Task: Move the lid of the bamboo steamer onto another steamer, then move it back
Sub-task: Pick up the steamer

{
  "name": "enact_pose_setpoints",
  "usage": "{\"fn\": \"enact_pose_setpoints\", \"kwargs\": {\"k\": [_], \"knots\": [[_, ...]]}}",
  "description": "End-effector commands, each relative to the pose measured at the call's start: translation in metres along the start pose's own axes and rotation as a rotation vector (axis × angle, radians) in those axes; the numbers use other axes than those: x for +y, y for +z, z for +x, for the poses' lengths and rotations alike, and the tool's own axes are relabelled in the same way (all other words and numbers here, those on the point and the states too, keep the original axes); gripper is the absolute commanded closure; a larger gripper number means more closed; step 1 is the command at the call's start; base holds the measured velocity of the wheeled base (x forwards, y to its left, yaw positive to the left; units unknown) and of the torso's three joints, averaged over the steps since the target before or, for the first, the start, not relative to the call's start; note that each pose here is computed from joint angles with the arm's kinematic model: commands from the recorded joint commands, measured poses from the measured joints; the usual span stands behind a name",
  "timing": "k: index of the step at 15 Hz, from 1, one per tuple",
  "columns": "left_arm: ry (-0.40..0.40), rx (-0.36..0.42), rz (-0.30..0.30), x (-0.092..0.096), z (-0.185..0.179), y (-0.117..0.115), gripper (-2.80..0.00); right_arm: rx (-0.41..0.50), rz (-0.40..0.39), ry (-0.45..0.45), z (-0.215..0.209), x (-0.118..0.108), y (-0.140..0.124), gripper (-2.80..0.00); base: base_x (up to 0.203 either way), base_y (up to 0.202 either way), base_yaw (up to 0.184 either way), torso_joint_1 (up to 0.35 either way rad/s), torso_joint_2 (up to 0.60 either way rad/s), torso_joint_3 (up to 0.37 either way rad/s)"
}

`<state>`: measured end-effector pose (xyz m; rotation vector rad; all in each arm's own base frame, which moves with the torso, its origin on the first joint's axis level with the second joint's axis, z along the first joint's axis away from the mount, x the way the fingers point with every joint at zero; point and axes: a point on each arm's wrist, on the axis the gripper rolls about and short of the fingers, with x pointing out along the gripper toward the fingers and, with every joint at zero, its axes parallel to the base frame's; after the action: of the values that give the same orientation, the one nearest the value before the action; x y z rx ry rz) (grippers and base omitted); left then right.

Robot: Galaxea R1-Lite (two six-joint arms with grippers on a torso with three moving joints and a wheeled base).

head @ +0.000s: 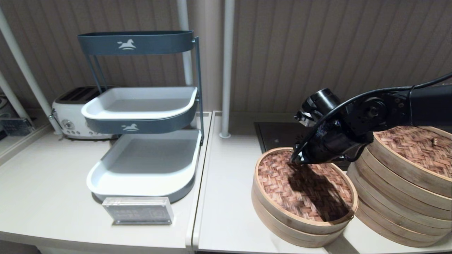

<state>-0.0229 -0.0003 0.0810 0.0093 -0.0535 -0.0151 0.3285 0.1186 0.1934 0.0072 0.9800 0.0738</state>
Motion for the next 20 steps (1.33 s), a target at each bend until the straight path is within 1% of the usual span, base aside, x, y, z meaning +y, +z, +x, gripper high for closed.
{"fn": "enact_pose_setpoints", "kwargs": {"k": [1, 2, 9, 15, 20], "knots": [[0.0, 0.027, 0.0, 0.0, 0.002, -0.008, 0.0, 0.026, -0.004, -0.008, 0.004, 0.001, -0.006, 0.0, 0.0, 0.0, 0.0, 0.0, 0.0, 0.0], [0.0, 0.027, 0.0, 0.0, 0.002, -0.008, 0.0, 0.033, -0.005, -0.01, 0.007, 0.001, -0.007, -2.78, 0.0, 0.0, 0.0, 0.0, 0.0, 0.0], [0.0, 0.026, 0.0, 0.0, 0.002, -0.008, 0.0, 0.065, -0.006, -0.012, 0.017, 0.002, -0.011, -2.8, 0.0, 0.0, 0.0, 0.0, 0.0, 0.0], [0.0, 0.027, 0.0, 0.0, 0.002, -0.008, 0.0, 0.071, -0.01, -0.014, 0.015, 0.002, -0.013, -2.8, 0.0, 0.0, 0.0, 0.0, 0.0, 0.0], [0.0, 0.026, 0.0, 0.0, 0.002, -0.008, 0.0, 0.091, -0.012, -0.021, 0.021, 0.001, -0.017, -2.8, 0.0, 0.0, 0.0, 0.0, 0.0, 0.0]]}}
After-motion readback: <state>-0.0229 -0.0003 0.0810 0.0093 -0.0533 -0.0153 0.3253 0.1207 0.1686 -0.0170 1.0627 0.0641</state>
